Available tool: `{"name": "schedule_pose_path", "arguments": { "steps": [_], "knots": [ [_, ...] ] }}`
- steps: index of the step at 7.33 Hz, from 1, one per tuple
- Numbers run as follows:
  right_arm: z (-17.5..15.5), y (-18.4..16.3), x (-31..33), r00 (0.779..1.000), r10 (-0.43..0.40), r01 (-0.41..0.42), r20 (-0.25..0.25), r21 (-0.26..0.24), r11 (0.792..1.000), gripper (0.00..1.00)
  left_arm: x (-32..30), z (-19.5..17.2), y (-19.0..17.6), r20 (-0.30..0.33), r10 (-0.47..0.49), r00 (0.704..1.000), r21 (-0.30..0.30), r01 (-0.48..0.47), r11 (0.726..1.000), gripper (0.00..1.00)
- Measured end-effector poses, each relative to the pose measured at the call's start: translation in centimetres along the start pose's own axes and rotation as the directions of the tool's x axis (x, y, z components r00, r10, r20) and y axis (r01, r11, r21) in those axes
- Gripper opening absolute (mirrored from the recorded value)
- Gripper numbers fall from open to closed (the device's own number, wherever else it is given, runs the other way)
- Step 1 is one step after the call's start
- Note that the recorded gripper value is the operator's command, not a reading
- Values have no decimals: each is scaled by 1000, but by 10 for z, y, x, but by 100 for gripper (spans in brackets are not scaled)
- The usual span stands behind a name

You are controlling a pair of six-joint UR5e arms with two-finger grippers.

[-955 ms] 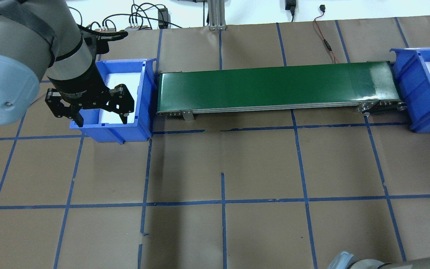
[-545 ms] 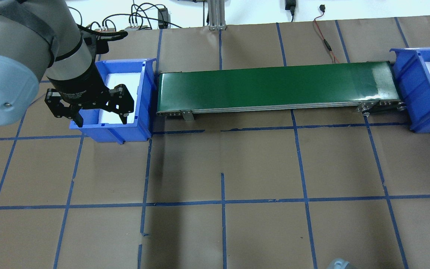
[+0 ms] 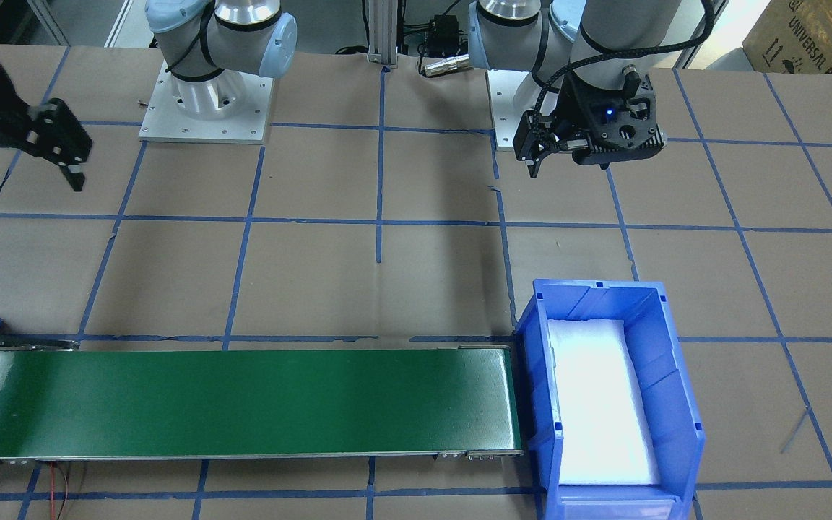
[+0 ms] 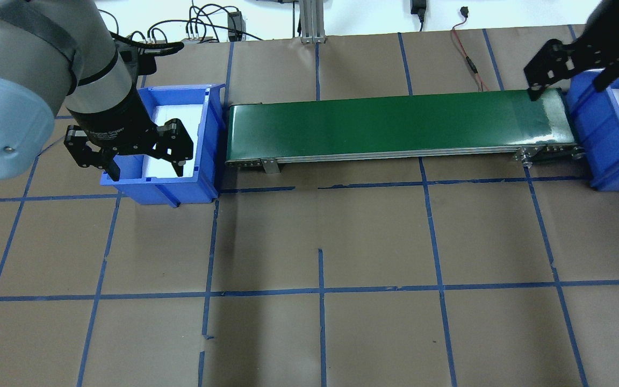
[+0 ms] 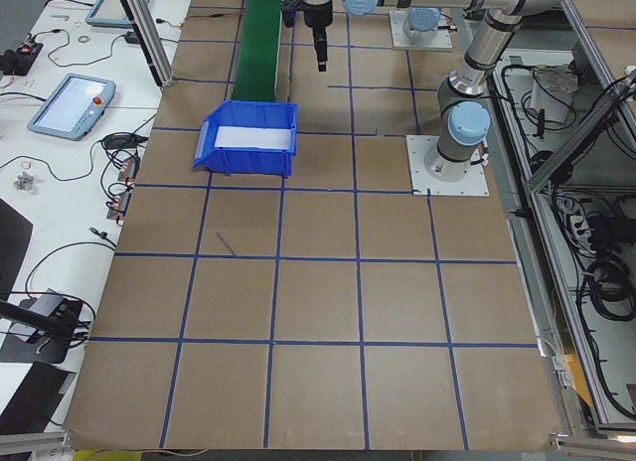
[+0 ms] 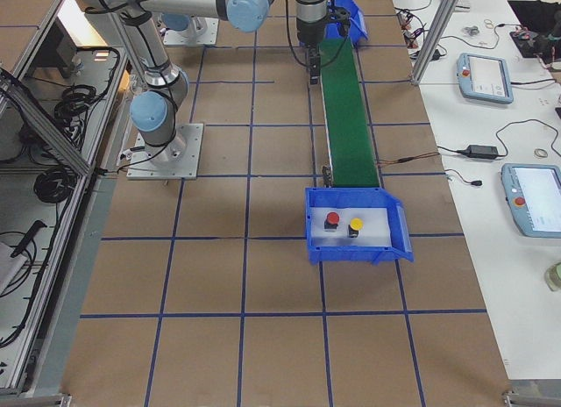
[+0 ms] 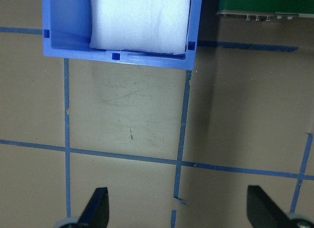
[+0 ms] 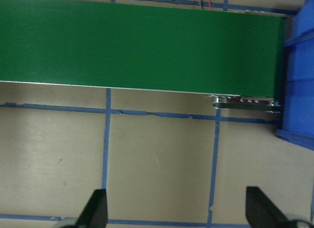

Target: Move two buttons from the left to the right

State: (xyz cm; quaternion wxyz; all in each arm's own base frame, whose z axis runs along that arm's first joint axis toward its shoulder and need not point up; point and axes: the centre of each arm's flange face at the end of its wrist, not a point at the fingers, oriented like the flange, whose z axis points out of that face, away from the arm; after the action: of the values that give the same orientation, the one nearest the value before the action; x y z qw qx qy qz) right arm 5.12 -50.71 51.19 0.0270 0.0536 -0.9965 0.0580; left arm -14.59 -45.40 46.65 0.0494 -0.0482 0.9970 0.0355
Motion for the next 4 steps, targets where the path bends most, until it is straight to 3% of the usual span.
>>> {"name": "schedule_pose_path", "arguments": {
  "steps": [2, 4],
  "knots": [
    [8, -19, -66, 996, -88, 88, 3, 24, 996, 100, 1, -9, -9, -6, -10, 1000, 20, 10, 1000, 100],
    [14, -20, -82, 995, -101, 101, 10, -2, 995, 100, 14, -31, -14, -51, -24, 998, 56, 27, 998, 100]
  ]
}}
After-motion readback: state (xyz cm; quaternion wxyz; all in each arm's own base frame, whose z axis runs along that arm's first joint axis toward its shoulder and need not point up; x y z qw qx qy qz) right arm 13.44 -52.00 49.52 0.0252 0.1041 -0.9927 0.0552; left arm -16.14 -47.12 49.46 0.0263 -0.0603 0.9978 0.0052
